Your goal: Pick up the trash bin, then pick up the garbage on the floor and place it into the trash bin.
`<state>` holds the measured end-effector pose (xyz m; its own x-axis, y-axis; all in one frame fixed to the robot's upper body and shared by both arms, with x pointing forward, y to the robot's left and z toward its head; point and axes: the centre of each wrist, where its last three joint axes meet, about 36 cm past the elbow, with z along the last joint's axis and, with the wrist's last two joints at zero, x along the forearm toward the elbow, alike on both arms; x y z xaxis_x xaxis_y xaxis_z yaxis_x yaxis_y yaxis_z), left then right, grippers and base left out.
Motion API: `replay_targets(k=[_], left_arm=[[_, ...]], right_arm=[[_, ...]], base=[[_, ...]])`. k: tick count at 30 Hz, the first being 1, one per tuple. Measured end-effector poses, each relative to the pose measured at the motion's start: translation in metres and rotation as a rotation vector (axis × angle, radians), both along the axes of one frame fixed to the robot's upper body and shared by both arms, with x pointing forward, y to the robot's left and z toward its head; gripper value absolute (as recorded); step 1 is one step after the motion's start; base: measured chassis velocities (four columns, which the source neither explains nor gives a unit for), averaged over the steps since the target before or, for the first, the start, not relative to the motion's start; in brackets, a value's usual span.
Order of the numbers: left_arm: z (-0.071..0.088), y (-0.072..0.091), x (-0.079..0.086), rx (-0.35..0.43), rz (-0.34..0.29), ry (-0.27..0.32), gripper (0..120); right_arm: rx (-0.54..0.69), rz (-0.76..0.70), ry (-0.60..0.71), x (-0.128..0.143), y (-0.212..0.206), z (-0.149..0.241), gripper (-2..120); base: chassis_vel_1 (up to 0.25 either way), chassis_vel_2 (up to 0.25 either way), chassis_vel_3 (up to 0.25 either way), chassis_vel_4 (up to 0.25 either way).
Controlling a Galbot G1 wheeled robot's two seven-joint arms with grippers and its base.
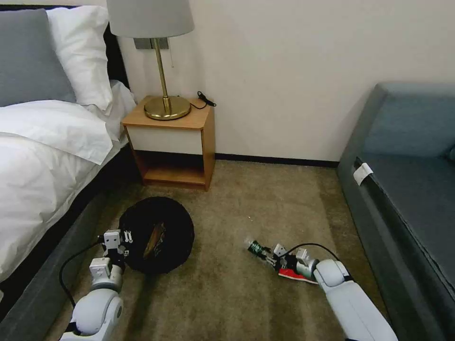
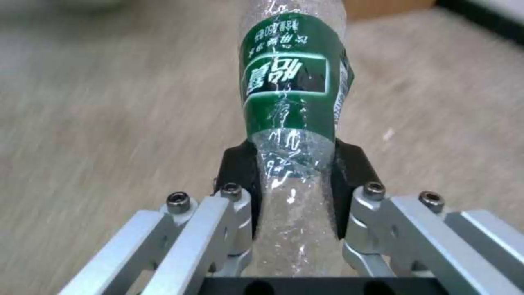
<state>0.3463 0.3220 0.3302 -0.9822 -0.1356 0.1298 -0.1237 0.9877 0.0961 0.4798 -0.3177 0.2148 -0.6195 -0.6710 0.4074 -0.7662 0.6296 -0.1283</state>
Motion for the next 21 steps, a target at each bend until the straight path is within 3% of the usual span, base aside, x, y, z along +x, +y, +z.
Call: replay_targets(k=[8, 21], left_arm=[[0.004, -0.006, -0.001, -0.010, -0.009, -0.029, 4], [0.012, -0.021, 0.001, -0.014, -0.039, -0.048, 4]], right_arm=[[0.113, -0.043, -0.100, 0.015, 0.028, 0.022, 20], [0.352, -0.064, -0.249, 0.032, 0.120, 0.078, 20]], base=[[0.000, 0.000, 0.000, 0.000], [0.000, 0.000, 0.000, 0.000]])
